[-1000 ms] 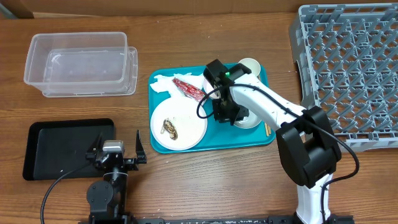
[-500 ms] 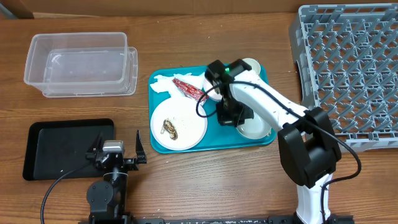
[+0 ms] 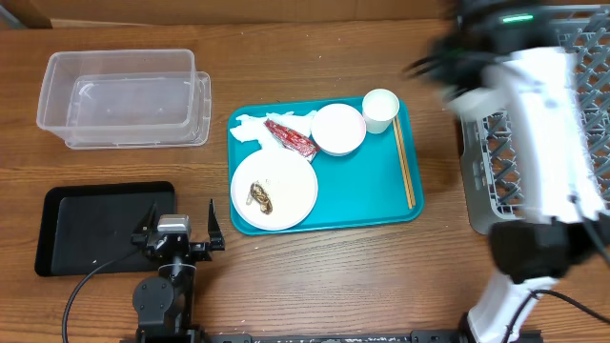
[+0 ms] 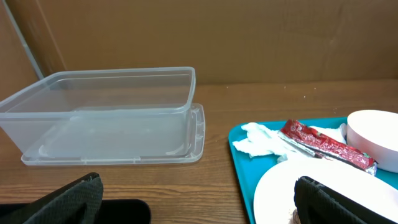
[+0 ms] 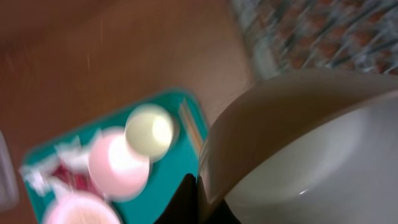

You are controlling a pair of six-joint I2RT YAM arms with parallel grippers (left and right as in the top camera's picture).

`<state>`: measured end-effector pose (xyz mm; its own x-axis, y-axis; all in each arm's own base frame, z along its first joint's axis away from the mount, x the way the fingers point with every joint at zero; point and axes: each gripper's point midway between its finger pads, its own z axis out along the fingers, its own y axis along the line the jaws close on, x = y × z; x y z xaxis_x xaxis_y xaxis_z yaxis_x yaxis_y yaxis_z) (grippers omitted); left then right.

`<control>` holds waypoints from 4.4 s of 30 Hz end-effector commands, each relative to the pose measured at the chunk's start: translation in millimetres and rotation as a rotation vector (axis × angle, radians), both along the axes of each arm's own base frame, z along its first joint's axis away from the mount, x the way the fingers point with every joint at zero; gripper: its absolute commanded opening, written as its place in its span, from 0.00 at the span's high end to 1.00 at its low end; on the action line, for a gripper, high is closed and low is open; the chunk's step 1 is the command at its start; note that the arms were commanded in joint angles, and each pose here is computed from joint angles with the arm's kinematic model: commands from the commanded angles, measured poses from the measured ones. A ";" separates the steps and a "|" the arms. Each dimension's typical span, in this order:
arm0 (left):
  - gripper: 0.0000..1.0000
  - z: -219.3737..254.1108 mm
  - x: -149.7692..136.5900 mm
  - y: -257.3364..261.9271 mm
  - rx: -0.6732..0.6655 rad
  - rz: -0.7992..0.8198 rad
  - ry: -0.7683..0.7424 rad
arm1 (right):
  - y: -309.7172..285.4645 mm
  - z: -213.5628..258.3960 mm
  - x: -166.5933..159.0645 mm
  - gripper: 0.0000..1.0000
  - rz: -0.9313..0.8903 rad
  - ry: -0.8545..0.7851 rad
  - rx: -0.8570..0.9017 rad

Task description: Sort waste into correct bins and load items into the dishwasher

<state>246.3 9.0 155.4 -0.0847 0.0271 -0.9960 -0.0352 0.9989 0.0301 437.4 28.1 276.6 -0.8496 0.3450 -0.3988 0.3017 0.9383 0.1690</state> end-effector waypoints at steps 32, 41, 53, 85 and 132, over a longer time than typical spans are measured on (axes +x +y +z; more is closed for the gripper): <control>0.00 0.5 -0.3 0.1 0.016 -0.001 -0.006 | -404.5 -49.1 0.1 0.96 -0.291 -0.604 0.527; 0.00 0.5 -0.3 0.1 0.016 -0.001 -0.006 | -400.4 -60.4 9.1 0.96 -0.144 -0.693 0.572; 0.00 0.5 -0.3 0.1 0.016 -0.001 -0.006 | -407.9 -113.1 -9.4 0.96 -0.226 -0.640 0.631; 0.00 0.5 -0.3 0.1 0.016 -0.001 -0.006 | -441.6 -26.0 -69.1 0.78 -0.718 -0.481 0.245; 0.00 0.5 -0.3 0.1 0.016 -0.001 -0.006 | -155.2 85.4 -4.0 0.29 0.005 -0.507 0.716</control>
